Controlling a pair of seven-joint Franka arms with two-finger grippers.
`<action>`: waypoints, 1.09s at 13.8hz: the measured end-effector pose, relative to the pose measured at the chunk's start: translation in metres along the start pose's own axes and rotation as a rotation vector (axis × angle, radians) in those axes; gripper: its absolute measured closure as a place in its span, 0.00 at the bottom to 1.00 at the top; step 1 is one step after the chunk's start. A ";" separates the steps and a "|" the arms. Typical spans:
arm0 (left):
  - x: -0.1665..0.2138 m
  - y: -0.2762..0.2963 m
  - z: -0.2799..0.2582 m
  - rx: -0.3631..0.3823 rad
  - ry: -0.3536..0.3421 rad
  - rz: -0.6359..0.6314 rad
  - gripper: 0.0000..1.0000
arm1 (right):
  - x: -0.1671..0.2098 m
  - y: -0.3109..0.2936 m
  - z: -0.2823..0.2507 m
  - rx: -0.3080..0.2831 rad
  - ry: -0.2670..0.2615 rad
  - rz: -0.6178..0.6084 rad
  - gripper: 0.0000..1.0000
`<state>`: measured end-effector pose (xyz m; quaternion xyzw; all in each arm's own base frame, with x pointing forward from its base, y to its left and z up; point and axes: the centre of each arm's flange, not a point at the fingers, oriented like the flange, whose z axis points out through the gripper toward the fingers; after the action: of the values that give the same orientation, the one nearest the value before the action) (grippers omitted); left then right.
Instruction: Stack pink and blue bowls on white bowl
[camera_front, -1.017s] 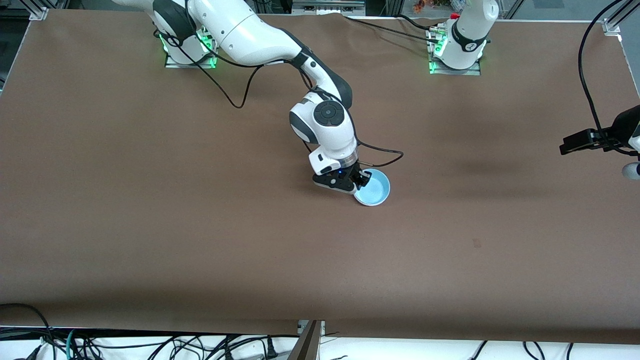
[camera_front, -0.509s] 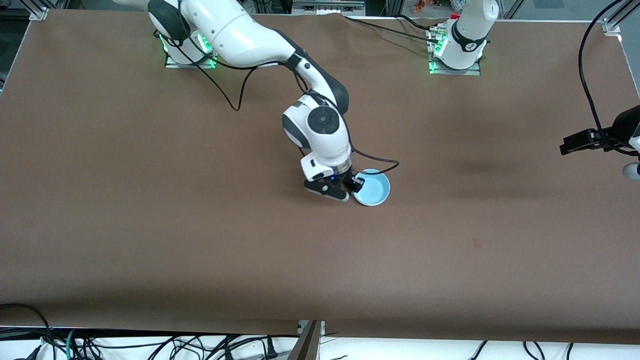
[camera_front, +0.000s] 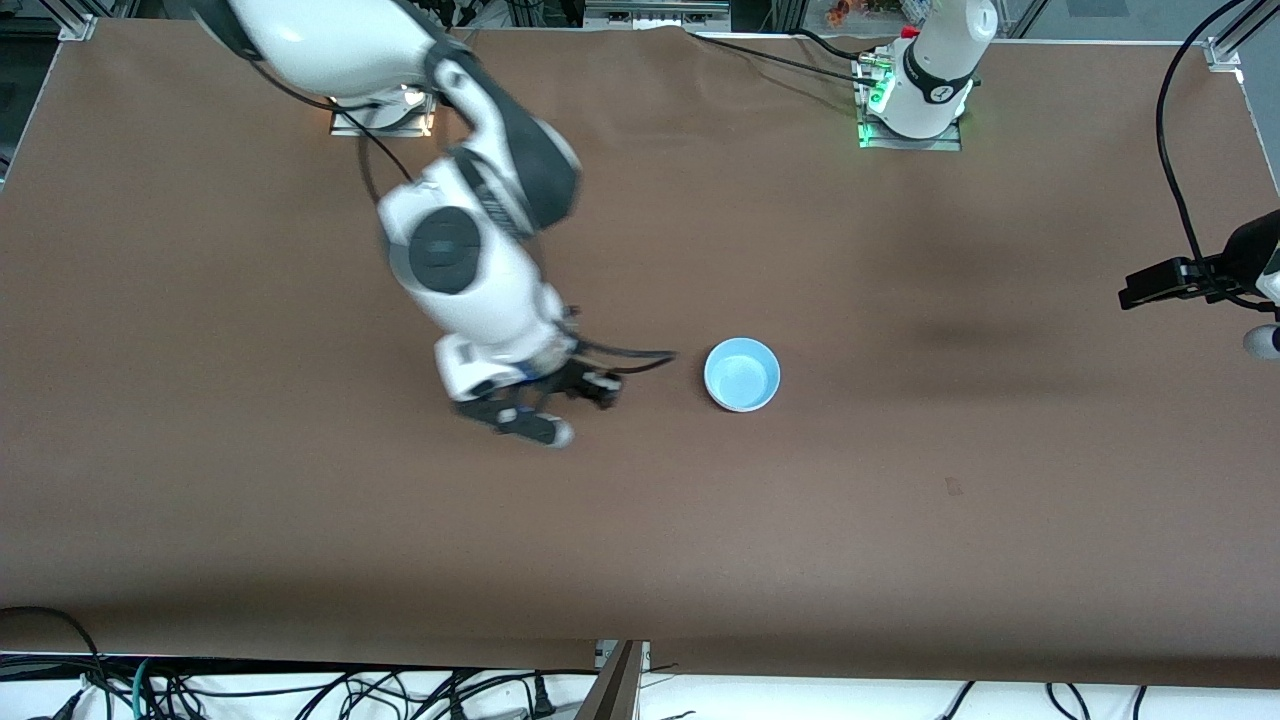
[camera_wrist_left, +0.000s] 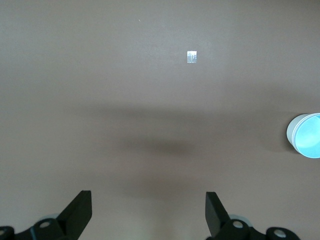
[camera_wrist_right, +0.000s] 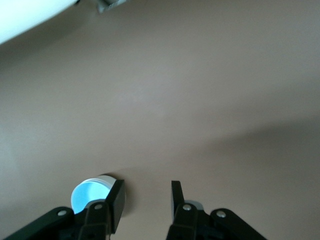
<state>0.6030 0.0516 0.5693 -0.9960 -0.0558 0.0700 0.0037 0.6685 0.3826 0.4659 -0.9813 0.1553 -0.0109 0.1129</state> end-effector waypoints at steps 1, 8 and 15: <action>0.000 0.000 0.000 0.000 0.000 0.000 0.00 | 0.018 0.024 -0.025 -0.007 -0.010 -0.024 0.55; 0.000 0.000 0.000 0.000 -0.002 0.000 0.00 | 0.059 0.170 -0.155 -0.145 -0.124 -0.142 0.36; 0.000 0.000 0.000 0.000 -0.002 0.000 0.00 | 0.083 0.300 -0.233 -0.175 -0.163 -0.168 0.11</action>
<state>0.6029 0.0514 0.5689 -0.9959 -0.0556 0.0712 0.0037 0.6439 0.0281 0.6244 -0.9946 0.0634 0.0729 0.0379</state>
